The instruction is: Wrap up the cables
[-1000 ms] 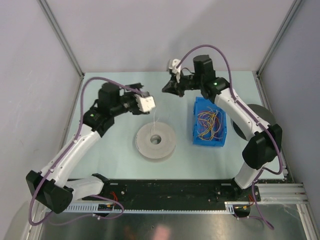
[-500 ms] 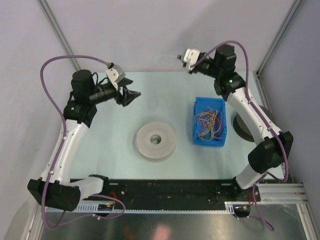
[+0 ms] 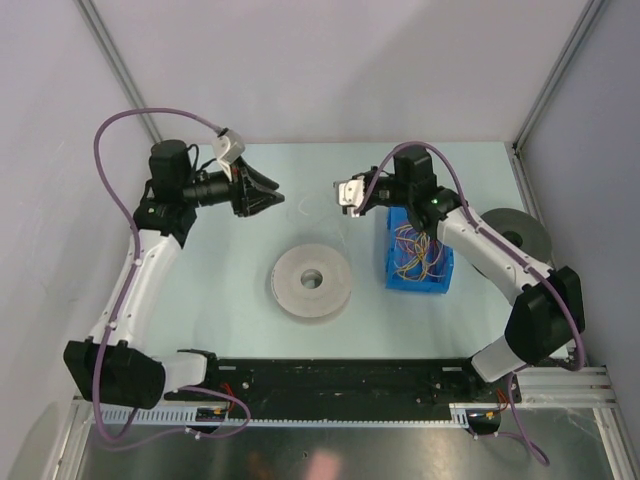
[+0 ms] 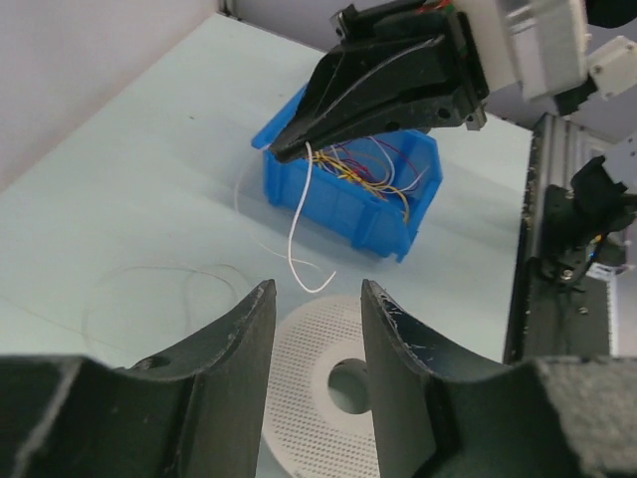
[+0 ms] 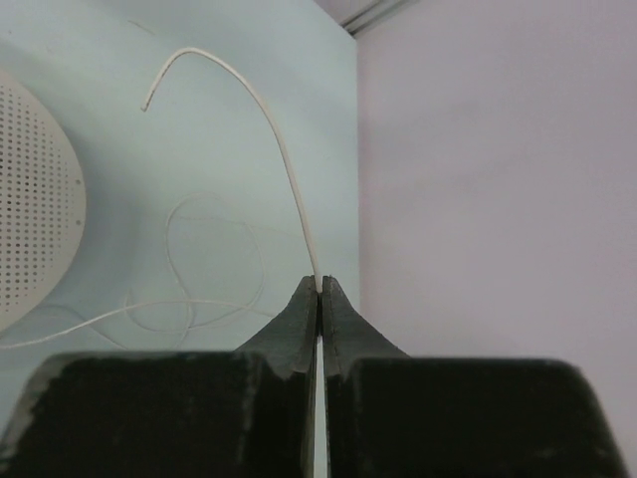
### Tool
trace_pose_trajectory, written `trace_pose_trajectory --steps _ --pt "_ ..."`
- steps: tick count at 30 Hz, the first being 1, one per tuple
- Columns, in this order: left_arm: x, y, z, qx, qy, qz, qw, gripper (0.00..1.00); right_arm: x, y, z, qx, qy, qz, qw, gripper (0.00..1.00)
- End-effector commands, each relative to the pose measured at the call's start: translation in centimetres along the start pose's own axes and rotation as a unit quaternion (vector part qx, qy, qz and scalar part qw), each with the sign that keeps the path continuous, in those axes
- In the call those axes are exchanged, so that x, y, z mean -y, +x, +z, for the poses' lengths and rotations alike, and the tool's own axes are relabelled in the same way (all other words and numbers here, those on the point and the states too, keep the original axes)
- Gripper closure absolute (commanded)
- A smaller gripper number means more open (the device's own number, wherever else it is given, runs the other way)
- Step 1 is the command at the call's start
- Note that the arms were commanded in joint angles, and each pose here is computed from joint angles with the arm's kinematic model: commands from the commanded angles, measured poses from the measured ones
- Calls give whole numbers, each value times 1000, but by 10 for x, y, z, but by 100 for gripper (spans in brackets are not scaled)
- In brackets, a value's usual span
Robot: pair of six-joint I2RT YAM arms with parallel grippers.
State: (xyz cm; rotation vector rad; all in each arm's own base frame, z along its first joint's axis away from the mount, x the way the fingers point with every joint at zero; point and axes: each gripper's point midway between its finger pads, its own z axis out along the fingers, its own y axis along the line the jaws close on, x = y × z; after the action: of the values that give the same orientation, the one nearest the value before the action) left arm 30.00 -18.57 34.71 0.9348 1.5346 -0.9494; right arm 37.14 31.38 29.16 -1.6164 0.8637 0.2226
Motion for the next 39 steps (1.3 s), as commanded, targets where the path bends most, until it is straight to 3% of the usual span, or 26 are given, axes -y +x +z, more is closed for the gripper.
trace_pose_trajectory --steps 1,14,18,23,29,33,39 --pt "5 14 8 -8 31 -68 997 56 22 -39 -12 41 30 -69 996 100" --pt "25 39 40 -40 88 -115 989 62 15 -54 -12 54 21 -84 995 100" --pt "29 42 42 -43 96 -117 987 71 12 -54 -12 54 15 -85 995 100" --pt "32 46 42 -45 97 -119 987 95 10 -53 -13 53 11 -84 995 100" --pt "30 46 41 -41 75 -142 986 100 -5 -45 -11 44 -11 -59 997 100" --pt "20 30 41 -3 26 -160 987 100 -24 -36 -9 32 -39 -14 999 100" --pt "7 1 38 118 -52 -199 971 100 -47 -38 3 38 -67 69 995 100"
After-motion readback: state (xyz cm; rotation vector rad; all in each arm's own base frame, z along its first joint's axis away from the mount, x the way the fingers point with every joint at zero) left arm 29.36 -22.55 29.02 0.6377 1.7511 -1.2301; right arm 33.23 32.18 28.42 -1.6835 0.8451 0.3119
